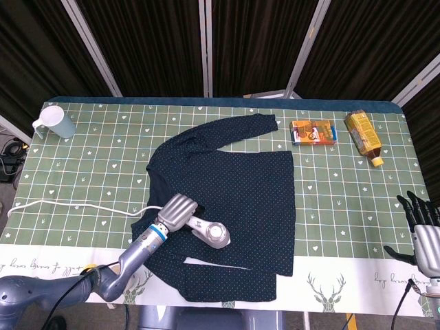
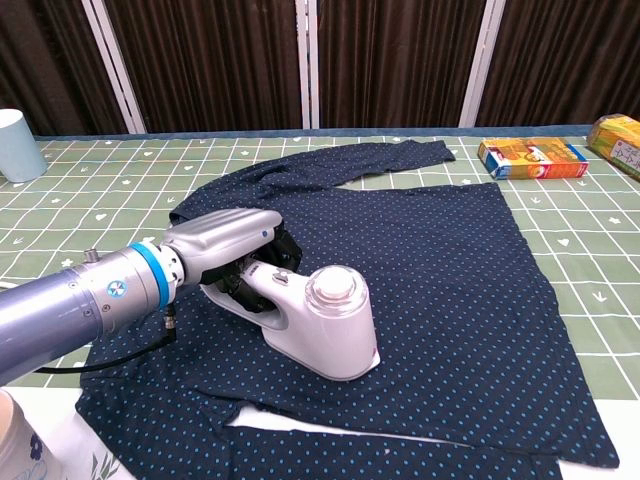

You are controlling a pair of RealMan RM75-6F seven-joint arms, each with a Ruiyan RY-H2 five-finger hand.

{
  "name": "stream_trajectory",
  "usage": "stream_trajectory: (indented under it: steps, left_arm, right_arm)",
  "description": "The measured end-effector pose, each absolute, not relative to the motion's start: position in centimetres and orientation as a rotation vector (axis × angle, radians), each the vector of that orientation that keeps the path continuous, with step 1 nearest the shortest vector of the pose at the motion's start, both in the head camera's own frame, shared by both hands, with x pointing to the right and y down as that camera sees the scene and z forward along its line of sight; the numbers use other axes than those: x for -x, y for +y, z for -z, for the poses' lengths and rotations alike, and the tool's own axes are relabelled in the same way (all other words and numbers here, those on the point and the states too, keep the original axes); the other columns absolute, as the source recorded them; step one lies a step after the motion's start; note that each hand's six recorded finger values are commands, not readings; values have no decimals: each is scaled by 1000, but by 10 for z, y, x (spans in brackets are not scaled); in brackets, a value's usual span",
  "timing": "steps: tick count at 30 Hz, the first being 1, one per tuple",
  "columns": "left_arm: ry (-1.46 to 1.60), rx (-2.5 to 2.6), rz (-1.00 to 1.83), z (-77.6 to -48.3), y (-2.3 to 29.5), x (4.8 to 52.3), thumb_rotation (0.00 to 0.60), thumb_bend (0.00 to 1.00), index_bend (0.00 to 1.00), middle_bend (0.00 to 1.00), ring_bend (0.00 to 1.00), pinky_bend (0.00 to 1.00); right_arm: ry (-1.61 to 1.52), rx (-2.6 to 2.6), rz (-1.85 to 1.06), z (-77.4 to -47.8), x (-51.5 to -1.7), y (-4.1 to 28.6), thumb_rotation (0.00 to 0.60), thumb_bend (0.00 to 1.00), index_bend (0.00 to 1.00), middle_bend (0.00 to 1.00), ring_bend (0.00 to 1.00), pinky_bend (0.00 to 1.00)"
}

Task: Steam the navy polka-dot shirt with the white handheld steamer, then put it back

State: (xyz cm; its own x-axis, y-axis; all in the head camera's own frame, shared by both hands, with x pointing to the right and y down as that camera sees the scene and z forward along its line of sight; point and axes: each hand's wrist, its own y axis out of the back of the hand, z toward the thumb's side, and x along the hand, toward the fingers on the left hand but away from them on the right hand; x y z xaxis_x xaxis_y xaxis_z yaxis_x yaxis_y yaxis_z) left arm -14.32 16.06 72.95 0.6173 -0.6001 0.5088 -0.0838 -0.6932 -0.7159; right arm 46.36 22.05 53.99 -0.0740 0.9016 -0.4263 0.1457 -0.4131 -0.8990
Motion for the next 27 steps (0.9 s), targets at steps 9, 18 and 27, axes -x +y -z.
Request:
stream_trajectory:
  steps: [9,18,27]
  left_arm:
    - [542,2133,1041,-729,149,164,600,618,918,842,769,950]
    - [564,2090,1085,-730,136,192,600,619,918,842,769,950]
    - [589,2052,1126,-731,127,218,600,618,918,842,769,950]
  right_arm:
    - [-1150,1576,-1545,-540,-464,220,600,0,0,0,0,0]
    - [-1145,1578,-1543,-540,-463,220,600,0,0,0,0,0]
    - [-1143,1576,-1543,-539,-462,221,600,0,0,0,0,0]
